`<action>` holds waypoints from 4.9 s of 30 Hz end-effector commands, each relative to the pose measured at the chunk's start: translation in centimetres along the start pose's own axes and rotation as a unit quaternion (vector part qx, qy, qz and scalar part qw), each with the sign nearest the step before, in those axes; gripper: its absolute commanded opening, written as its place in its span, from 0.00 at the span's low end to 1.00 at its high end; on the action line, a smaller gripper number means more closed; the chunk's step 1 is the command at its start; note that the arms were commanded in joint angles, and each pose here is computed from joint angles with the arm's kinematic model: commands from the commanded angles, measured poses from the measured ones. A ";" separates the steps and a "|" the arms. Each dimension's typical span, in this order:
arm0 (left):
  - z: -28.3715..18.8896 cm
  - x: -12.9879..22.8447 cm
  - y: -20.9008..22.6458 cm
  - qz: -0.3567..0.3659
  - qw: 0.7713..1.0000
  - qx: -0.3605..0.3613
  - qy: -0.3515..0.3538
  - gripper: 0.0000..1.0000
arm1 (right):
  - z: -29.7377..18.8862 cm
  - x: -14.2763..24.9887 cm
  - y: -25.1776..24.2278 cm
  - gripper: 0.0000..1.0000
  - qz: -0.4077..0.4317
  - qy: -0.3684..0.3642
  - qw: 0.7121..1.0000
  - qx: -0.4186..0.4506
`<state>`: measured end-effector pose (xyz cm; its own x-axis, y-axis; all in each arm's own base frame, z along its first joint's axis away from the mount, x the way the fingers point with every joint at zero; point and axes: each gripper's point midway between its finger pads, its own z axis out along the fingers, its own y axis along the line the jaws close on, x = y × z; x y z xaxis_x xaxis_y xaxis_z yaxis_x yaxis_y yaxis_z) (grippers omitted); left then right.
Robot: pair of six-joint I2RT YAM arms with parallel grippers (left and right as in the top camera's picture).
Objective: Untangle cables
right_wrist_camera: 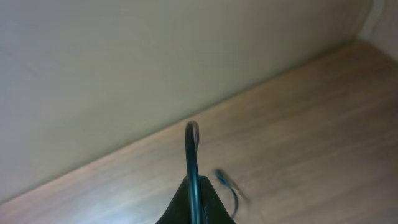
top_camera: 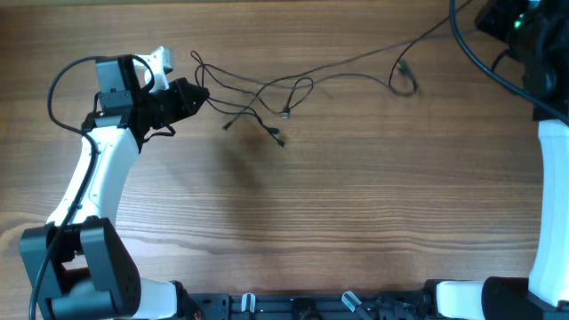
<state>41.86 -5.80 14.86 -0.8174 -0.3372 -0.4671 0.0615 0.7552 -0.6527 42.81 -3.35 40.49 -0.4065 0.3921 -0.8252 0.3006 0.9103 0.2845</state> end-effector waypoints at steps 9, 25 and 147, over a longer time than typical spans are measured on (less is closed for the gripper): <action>-0.3 0.7 -0.2 0.000 1.000 0.009 0.015 0.04 | -2.6 -5.3 -1.4 0.04 0.042 -0.091 0.995 0.006; -4.1 -4.0 8.2 -0.018 0.968 -0.227 -0.107 0.04 | -7.4 -5.3 -21.7 0.04 0.198 -0.130 0.916 0.323; -0.9 2.6 -3.7 0.038 0.995 -0.088 0.003 0.29 | 13.0 30.4 -5.5 0.47 0.033 0.490 0.856 0.161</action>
<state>39.11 -8.96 15.97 -0.8279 -0.2948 -0.4772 -0.0048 0.8544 -0.5196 40.37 1.92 8.91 -0.9201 0.3912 -0.0175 0.3905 0.9200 0.0329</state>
